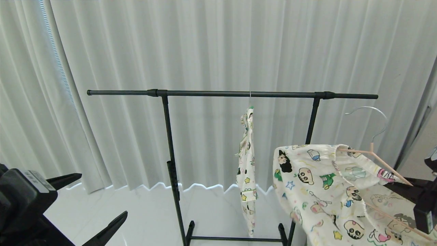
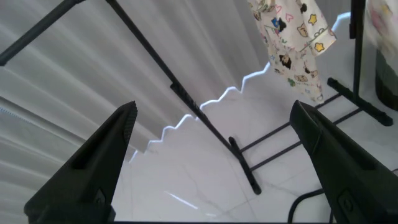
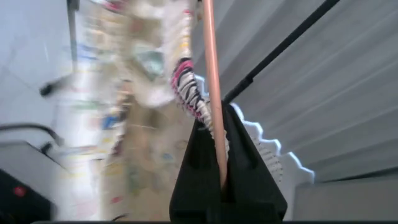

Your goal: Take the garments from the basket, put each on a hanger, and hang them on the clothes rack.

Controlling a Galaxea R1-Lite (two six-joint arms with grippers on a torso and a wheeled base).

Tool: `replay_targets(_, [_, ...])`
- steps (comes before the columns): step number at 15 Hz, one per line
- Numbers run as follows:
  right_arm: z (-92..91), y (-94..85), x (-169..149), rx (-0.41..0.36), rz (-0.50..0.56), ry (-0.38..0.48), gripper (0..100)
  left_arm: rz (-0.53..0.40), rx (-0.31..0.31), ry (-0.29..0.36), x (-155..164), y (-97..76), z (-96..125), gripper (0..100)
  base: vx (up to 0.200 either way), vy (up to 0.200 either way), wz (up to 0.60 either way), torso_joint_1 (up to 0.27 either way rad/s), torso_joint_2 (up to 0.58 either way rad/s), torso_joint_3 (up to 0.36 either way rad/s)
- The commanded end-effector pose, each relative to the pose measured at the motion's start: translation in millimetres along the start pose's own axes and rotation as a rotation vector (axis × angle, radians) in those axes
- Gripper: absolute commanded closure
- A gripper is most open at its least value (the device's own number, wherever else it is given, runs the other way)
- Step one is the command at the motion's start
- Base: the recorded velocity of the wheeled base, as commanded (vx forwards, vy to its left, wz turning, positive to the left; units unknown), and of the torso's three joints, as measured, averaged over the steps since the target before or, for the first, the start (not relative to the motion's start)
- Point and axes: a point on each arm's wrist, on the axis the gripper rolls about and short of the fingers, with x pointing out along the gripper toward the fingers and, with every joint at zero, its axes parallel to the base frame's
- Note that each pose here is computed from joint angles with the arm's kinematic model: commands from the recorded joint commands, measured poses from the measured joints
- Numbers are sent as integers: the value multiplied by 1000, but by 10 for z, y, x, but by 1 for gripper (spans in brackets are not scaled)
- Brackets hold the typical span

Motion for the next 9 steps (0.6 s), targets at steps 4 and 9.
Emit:
replay_targets(4, [-91, -140, -37, 45, -205, 117, 100, -6, 7, 26, 135, 2, 118, 0, 0, 0, 0, 0, 0, 0])
replay_targets(9, [35, -214, 33, 221, -217, 69, 100, -9, 4, 30, 149, -7, 114, 0, 0, 0, 0, 0, 0, 0])
